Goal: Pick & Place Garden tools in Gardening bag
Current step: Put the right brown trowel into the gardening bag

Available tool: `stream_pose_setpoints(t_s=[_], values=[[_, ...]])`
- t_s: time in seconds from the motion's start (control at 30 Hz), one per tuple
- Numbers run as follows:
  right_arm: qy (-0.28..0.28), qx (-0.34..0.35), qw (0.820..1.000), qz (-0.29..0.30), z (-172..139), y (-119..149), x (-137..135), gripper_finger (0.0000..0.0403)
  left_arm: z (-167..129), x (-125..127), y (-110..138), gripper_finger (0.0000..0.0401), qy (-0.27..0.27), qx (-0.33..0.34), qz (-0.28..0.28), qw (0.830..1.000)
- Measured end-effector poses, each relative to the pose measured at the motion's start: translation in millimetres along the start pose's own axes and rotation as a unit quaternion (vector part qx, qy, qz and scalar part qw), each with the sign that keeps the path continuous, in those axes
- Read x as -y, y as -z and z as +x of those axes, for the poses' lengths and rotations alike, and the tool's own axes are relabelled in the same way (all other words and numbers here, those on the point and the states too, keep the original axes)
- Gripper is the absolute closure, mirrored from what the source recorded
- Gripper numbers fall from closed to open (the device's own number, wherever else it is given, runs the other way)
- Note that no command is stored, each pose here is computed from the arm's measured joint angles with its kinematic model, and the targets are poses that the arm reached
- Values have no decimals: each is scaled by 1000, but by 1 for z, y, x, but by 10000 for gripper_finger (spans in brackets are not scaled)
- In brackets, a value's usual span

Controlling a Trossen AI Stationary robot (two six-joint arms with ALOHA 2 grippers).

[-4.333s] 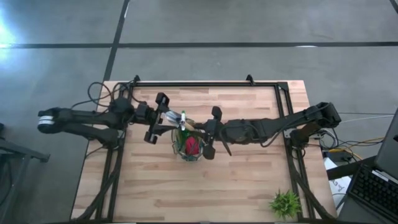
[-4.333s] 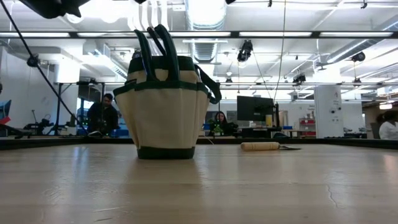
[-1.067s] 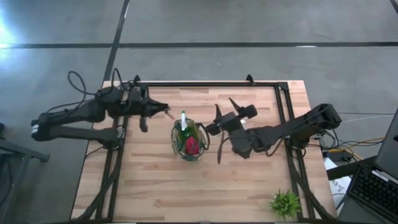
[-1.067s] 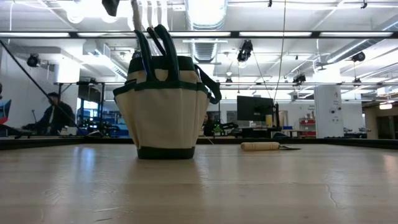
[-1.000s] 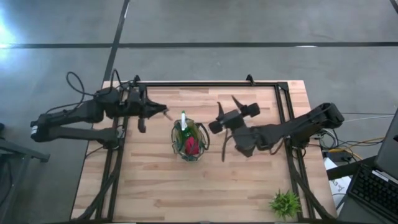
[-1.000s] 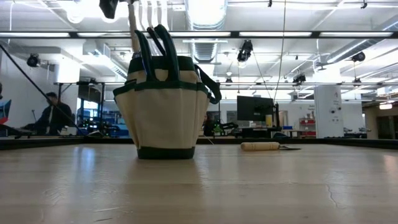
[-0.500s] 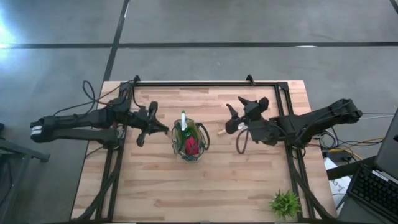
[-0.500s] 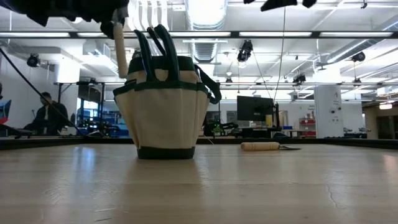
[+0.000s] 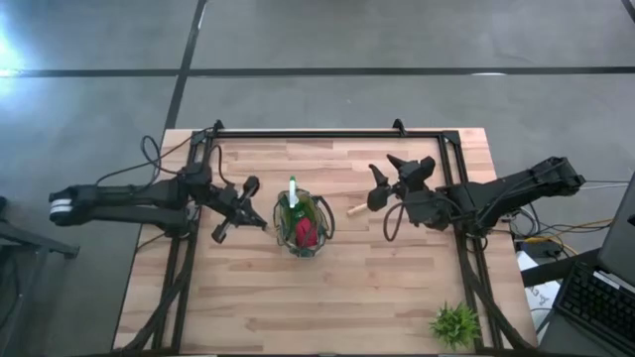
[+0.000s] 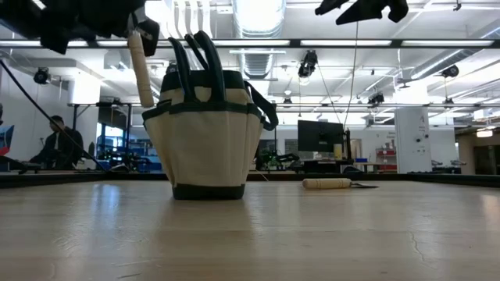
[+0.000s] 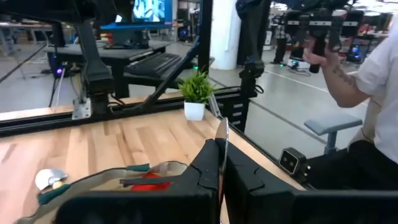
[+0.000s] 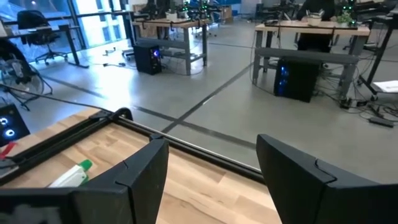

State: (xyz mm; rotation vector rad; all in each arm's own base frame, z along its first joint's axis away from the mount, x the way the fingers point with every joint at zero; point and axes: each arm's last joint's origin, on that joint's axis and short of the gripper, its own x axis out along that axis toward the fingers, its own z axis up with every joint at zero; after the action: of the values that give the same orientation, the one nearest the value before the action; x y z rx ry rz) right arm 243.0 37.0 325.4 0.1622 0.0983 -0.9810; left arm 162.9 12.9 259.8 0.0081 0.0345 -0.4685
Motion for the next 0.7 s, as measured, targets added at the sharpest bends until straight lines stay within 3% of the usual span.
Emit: stream_pose_setpoints(t_s=[0.7], values=[[0, 2, 1000, 4, 0, -4, -1, 170, 36, -24, 40, 397, 58, -45, 33, 997]])
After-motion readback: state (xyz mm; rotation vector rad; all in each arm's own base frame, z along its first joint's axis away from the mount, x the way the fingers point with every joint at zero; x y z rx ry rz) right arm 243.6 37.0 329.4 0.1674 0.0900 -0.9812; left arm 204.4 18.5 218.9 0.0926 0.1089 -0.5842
